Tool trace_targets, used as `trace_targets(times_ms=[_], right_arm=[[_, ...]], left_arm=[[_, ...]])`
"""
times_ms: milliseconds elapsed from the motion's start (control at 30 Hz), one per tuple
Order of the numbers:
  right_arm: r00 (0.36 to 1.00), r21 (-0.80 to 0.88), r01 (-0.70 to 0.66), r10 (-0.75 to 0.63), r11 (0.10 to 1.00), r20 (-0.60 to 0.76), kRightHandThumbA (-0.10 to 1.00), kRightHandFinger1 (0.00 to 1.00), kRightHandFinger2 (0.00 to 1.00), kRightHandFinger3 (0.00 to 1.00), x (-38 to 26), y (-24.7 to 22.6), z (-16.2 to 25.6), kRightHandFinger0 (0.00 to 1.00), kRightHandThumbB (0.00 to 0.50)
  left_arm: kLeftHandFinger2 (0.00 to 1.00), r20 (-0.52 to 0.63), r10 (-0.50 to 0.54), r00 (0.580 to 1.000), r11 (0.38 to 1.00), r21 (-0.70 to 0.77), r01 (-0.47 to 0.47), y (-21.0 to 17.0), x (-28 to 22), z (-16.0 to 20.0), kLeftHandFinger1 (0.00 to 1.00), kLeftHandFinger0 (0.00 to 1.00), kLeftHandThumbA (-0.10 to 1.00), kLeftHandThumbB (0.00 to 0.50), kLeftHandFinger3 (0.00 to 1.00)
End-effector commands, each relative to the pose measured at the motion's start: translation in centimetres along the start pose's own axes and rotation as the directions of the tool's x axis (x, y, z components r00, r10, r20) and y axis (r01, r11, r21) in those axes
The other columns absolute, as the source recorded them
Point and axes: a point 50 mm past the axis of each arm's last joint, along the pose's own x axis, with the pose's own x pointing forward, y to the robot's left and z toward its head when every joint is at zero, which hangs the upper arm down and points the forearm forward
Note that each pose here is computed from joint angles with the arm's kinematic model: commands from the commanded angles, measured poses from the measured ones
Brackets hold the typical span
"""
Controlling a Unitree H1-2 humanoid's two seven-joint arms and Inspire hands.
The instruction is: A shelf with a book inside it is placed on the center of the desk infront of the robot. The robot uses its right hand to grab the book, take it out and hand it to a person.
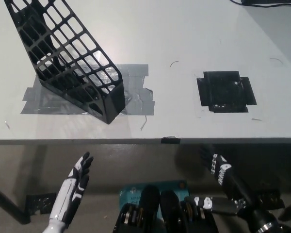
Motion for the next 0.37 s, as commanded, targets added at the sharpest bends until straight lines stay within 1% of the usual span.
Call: trace_targets(times_ms=[0,33,67,133,167,233,333], right_arm=[[0.999,-0.055,-0.025,0.027,0.998,0.027,1.00,1.00,1.00,1.00,-0.62,0.03,0.03,1.00,0.295],[0.999,-0.053,-0.025,0.027,0.998,0.024,1.00,1.00,1.00,1.00,-0.66,0.04,-0.03,1.00,0.295],[0.999,-0.056,-0.027,0.028,0.998,0.018,1.00,1.00,1.00,1.00,-0.64,0.03,-0.10,1.00,0.328],[0.999,-0.059,-0.029,0.030,0.998,0.015,1.00,1.00,1.00,1.00,-0.56,0.00,-0.16,1.00,0.318],[0.999,-0.059,-0.030,0.031,0.998,0.015,1.00,1.00,1.00,1.00,-0.55,-0.01,-0.15,1.00,0.316],[0.999,-0.063,-0.029,0.030,0.998,0.013,1.00,1.00,1.00,1.00,-0.54,-0.04,-0.13,1.00,0.317],[0.999,-0.067,-0.035,0.036,0.997,0.014,1.00,1.00,1.00,1.00,-0.20,-0.22,-0.01,1.00,0.321]], left_arm=[[1.00,0.071,0.008,0.997,1.000,-0.004,-0.007,-0.03,-0.25,0.84,1.00,1.00,1.00,0.295,1.00],[1.00,0.071,0.007,0.997,1.000,-0.004,-0.006,-0.06,-0.31,0.83,1.00,1.00,1.00,0.294,1.00],[1.00,0.063,0.003,0.998,1.000,-0.009,-0.002,-0.08,-0.35,0.87,1.00,1.00,1.00,0.310,1.00],[1.00,0.054,-0.001,0.999,1.000,-0.008,0.001,-0.08,-0.36,0.87,1.00,1.00,1.00,0.319,1.00],[1.00,0.056,-0.001,0.998,1.000,-0.006,0.001,-0.09,-0.36,0.87,1.00,1.00,1.00,0.309,1.00],[1.00,0.059,-0.001,0.998,1.000,-0.006,0.001,-0.10,-0.36,0.85,1.00,1.00,1.00,0.303,1.00],[1.00,0.060,0.005,0.998,1.000,-0.010,-0.004,-0.07,-0.22,0.83,1.00,1.00,1.00,0.311,1.00]])
